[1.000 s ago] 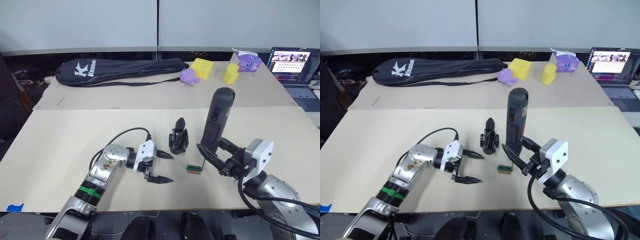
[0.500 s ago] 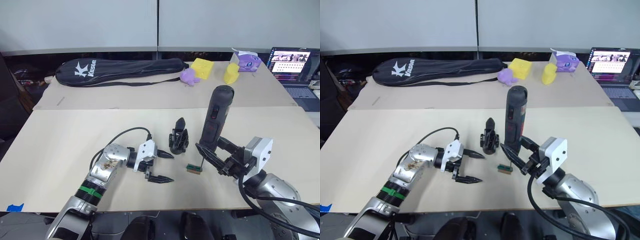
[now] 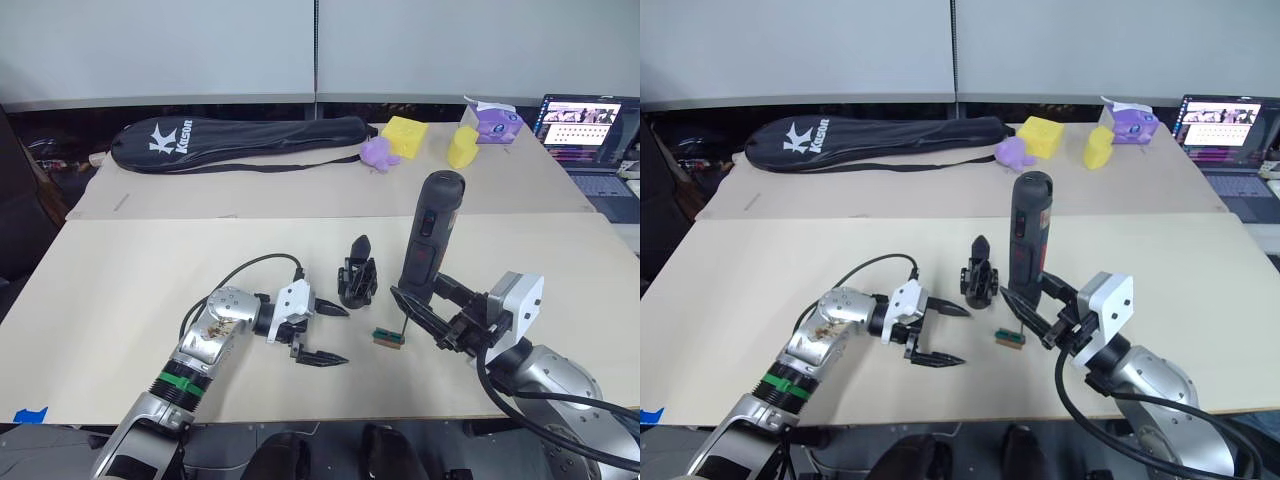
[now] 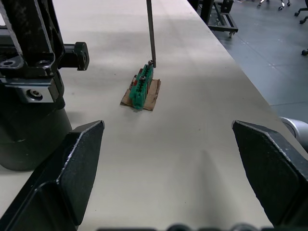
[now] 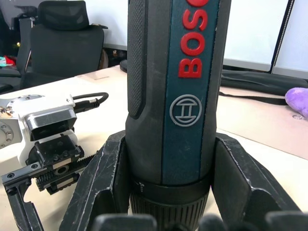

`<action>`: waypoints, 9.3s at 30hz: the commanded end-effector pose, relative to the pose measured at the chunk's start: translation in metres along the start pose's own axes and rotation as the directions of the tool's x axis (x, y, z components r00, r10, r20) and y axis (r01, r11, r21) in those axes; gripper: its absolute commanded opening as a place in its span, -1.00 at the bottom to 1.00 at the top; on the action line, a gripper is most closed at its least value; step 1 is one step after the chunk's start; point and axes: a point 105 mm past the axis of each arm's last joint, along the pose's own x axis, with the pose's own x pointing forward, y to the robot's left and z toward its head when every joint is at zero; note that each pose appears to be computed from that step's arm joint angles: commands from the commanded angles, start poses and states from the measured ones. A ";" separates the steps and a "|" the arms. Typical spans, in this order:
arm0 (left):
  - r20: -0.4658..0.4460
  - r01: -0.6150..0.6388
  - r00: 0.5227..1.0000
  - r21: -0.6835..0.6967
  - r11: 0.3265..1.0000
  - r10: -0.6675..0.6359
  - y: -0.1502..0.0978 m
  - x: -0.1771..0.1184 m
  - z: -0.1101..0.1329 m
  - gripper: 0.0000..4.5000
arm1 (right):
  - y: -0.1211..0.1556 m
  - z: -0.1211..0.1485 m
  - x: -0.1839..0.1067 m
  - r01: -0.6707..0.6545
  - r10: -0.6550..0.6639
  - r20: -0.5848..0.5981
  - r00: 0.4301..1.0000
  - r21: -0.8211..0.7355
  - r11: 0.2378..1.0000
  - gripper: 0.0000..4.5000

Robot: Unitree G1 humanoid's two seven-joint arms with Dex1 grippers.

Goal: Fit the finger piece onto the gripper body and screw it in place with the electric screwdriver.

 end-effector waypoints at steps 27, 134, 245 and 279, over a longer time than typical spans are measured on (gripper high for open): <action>0.018 -0.010 1.000 0.042 0.999 0.009 0.004 0.001 -0.003 1.00 | 0.003 0.007 -0.003 -0.052 0.052 0.005 0.999 0.004 0.999 -0.14; 0.052 0.014 0.999 0.043 0.999 -0.016 0.004 0.018 -0.018 1.00 | 0.004 0.027 0.002 -0.012 0.018 0.081 0.997 -0.068 0.998 -0.14; 0.083 -0.004 0.997 0.025 1.000 0.002 0.004 0.028 0.001 1.00 | 0.010 0.033 -0.002 0.030 -0.021 0.095 0.995 -0.092 0.995 -0.14; 0.087 -0.008 0.996 0.062 0.998 0.002 0.009 0.029 0.010 1.00 | 0.003 0.025 -0.001 0.060 -0.052 0.087 0.995 -0.089 0.994 -0.14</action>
